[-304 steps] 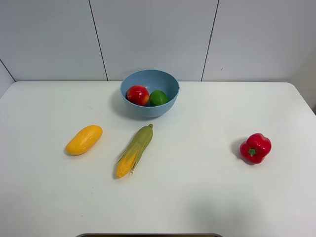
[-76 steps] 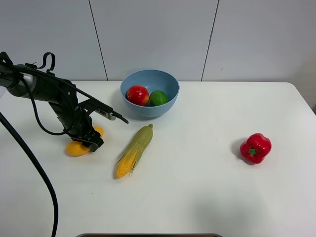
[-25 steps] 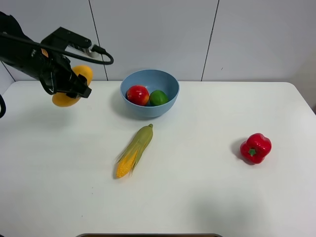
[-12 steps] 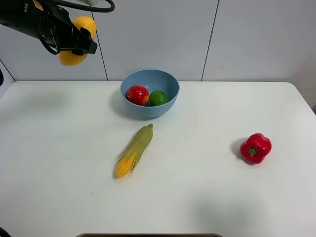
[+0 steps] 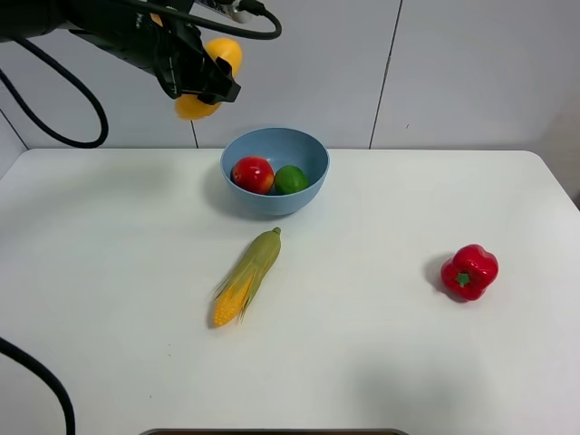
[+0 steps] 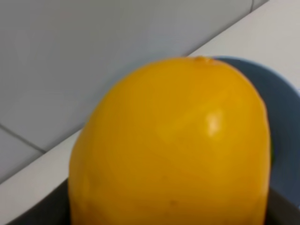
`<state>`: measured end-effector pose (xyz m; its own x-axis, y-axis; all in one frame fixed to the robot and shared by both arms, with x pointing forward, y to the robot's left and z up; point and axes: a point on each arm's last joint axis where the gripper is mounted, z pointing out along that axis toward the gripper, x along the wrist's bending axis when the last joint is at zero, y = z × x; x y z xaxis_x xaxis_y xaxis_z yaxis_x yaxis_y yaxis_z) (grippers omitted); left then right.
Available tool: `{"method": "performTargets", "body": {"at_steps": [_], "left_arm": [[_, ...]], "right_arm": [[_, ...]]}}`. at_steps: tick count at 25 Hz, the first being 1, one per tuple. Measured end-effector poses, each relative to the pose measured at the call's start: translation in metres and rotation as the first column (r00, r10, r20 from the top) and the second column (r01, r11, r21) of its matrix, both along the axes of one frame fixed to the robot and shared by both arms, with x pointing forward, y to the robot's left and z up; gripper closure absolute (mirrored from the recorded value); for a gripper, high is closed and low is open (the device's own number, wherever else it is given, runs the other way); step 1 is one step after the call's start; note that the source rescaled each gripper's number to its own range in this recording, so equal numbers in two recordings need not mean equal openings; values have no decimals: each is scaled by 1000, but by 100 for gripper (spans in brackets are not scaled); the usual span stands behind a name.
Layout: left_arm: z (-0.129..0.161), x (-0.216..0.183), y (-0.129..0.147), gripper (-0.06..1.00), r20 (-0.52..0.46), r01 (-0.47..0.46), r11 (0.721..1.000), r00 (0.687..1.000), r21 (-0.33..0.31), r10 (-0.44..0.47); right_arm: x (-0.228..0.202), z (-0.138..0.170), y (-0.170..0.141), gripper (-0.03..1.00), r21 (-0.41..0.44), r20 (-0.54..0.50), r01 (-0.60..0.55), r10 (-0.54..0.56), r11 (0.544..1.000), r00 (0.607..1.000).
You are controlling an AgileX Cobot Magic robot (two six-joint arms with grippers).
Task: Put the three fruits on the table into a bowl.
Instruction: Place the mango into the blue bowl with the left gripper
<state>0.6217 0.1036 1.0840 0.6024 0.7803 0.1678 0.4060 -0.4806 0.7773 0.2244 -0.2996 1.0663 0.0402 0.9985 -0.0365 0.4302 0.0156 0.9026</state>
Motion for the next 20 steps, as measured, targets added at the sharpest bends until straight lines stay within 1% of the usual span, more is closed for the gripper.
{"method": "performTargets", "body": {"at_steps": [4,8,14,20], "left_arm": [[-12,15,-16,90,-8,25,1000,1000,15,-25],[-27,29,-25,90,-18,38,999,999,32,-37],[-55,44,-32,90,-50,48,997,998,60,-45],[-90,52,-36,90,-109,52,995,993,89,-43]], "right_arm": [[0,0,0,-3,0,0,0,0,1000,1000],[0,0,0,-3,0,0,0,0,1000,1000],[0,0,0,-3,0,0,0,0,1000,1000],[0,0,0,-3,0,0,0,0,1000,1000]]}}
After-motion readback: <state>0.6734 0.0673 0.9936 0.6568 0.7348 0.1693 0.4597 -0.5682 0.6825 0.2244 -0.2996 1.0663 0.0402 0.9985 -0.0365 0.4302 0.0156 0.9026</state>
